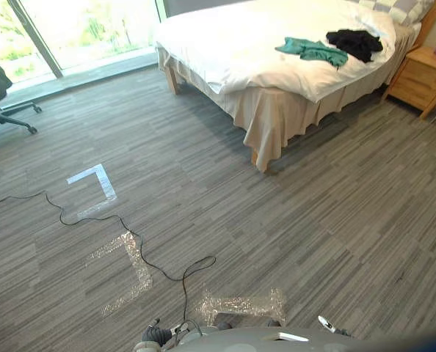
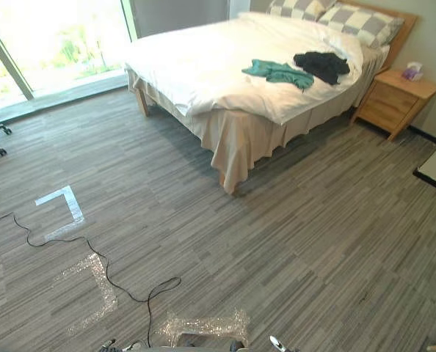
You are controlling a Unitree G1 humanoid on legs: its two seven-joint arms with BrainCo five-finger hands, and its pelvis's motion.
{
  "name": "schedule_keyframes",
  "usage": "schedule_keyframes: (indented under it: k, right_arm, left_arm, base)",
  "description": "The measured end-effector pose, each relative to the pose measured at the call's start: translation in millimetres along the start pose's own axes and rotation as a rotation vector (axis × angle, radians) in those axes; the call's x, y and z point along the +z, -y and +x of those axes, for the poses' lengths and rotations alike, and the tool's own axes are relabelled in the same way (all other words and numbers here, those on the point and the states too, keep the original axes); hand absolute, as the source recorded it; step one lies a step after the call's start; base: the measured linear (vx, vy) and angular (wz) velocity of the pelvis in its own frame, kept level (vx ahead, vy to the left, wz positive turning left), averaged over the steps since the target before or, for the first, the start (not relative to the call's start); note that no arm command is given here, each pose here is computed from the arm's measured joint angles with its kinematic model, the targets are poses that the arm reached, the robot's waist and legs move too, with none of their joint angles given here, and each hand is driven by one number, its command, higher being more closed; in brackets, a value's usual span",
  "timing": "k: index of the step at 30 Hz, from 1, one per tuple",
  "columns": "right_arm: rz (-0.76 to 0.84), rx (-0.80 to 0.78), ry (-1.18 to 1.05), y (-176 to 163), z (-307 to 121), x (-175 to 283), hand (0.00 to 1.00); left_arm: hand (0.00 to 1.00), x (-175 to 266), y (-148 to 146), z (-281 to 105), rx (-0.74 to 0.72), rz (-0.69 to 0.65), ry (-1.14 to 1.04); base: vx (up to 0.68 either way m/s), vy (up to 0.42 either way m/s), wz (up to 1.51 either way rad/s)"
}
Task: Tidy the bed and pick cloth on bed and put in laundry
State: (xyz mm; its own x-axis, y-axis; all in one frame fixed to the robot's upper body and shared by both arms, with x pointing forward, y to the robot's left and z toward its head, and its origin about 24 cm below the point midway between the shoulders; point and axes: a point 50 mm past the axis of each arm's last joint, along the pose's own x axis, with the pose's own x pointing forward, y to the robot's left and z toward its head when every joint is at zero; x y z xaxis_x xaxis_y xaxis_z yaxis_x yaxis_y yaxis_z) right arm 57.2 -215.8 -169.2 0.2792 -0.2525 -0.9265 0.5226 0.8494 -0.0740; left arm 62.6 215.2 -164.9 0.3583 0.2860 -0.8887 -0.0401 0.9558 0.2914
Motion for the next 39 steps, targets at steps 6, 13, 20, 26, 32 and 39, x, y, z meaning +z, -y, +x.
schedule_keyframes:
  k: [6, 13, 20, 26, 32, 39]
  right_arm:
    - [-0.008, 0.039, 0.046, -22, 2, 16, 0.00]
    - [-0.064, 0.069, 0.056, -34, 2, 18, 0.00]
    - [-0.070, 0.078, 0.070, -37, 2, 22, 0.00]
    - [-0.070, 0.082, 0.082, -39, 2, 25, 0.00]
    - [-0.051, 0.083, 0.143, -42, 2, 39, 0.00]
    - [0.012, 0.050, 0.161, -33, 2, 46, 0.00]
  left_arm:
    - [0.00, 16, 3, 3, -0.008, 0.082, 0.052]
    - [0.00, 23, 4, 4, -0.011, 0.096, 0.072]
    - [0.00, 26, 2, 4, -0.008, 0.089, 0.095]
    - [0.00, 33, 0, 5, -0.010, 0.124, 0.117]
    - [0.00, 40, -3, 7, -0.005, 0.135, 0.136]
    - [0.00, 40, -6, 7, 0.024, 0.089, 0.128]
  base:
    - [0.09, -0.038, -0.02]
    - [0.01, -0.004, -0.01]
    - [-0.02, -0.024, -0.01]
    - [-0.07, -0.031, -0.09]
    - [-0.06, -0.017, -0.34]
    - [0.07, -0.093, -0.23]
